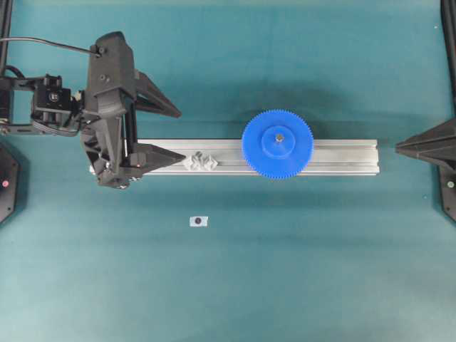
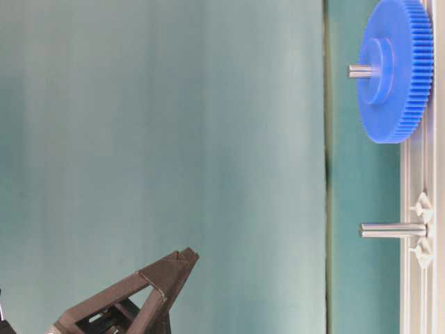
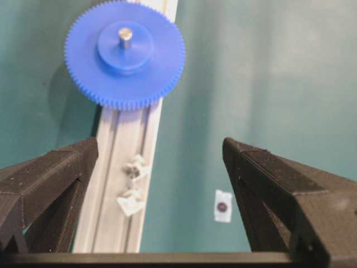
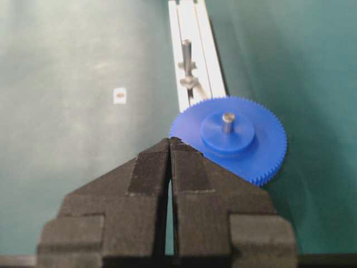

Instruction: Find the location of the shaft and insert the large gear.

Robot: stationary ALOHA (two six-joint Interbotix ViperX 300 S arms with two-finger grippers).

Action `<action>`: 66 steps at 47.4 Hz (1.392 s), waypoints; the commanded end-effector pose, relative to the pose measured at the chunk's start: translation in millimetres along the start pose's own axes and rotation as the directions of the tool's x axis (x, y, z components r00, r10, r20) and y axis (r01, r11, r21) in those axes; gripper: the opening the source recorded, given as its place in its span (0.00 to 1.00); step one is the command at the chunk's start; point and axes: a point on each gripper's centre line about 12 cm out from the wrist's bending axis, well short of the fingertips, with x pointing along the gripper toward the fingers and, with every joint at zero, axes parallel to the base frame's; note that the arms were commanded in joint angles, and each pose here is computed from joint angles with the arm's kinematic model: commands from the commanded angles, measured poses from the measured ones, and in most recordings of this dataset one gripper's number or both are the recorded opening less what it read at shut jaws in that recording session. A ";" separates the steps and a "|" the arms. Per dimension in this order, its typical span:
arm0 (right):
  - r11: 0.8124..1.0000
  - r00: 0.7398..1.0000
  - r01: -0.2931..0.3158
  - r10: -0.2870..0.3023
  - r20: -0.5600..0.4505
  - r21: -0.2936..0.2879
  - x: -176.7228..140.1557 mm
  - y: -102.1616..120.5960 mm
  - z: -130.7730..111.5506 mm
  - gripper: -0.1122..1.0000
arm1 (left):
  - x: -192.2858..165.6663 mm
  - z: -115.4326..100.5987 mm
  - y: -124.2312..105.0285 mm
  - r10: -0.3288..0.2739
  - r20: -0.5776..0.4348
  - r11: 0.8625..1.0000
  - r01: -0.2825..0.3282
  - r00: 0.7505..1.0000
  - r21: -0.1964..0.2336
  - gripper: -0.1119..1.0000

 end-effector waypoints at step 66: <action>1.000 1.000 0.002 -0.002 0.008 0.004 1.2 -0.3 0.5 0.12 | -2.0 3.8 -1.3 -0.004 0.020 1.000 0.004 1.000 0.029 0.93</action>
